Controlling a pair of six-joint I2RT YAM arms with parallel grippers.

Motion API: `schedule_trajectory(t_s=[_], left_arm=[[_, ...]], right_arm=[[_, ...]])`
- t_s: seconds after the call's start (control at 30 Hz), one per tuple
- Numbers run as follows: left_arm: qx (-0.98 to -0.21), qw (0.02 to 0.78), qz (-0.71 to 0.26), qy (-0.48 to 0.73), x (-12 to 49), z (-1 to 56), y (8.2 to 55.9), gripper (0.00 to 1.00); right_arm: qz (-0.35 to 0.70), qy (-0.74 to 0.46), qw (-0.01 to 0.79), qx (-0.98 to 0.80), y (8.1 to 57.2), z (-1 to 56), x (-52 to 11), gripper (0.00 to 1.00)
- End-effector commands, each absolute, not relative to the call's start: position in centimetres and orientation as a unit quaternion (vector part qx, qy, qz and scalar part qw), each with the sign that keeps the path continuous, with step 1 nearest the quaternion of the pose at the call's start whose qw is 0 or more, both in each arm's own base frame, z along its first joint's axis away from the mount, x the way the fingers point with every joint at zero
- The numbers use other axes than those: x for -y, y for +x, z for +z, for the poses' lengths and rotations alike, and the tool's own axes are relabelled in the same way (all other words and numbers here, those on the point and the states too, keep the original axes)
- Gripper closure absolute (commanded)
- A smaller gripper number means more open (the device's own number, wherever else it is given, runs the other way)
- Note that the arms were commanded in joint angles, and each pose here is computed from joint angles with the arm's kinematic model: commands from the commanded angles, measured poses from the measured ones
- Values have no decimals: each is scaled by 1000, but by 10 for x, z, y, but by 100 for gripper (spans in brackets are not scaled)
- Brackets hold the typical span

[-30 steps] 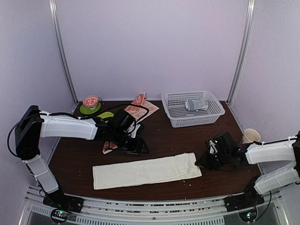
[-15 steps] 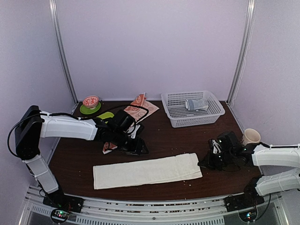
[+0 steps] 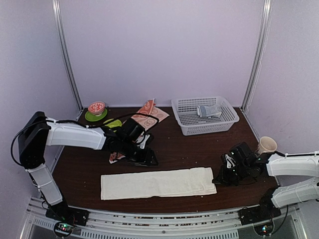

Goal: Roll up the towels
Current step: Adjust the towel at the center of the board.

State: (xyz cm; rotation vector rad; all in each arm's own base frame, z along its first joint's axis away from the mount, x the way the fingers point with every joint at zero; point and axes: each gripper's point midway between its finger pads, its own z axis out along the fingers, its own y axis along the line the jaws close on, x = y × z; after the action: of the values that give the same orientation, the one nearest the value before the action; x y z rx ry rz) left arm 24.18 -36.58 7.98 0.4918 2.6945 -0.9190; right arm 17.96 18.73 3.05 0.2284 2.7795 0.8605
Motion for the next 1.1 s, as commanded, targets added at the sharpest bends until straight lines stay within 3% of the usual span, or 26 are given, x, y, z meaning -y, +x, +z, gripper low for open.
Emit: schedule_trajectory(t_s=[0.0,0.37,1.0,1.07], left_arm=[[-924,121,-321,169,369,73,243,57],[-934,98,-300,167,365,47,239,58],[-942,81,-283,162,363,28,239,60],[-940,86,-287,163,364,33,240,60]], right_arm=[[297,72,71,-950,163,14,-189,100],[353,45,59,-933,158,51,-207,100],[266,-56,-54,-961,99,4,-182,100],[264,-57,-49,-962,101,8,-183,81]])
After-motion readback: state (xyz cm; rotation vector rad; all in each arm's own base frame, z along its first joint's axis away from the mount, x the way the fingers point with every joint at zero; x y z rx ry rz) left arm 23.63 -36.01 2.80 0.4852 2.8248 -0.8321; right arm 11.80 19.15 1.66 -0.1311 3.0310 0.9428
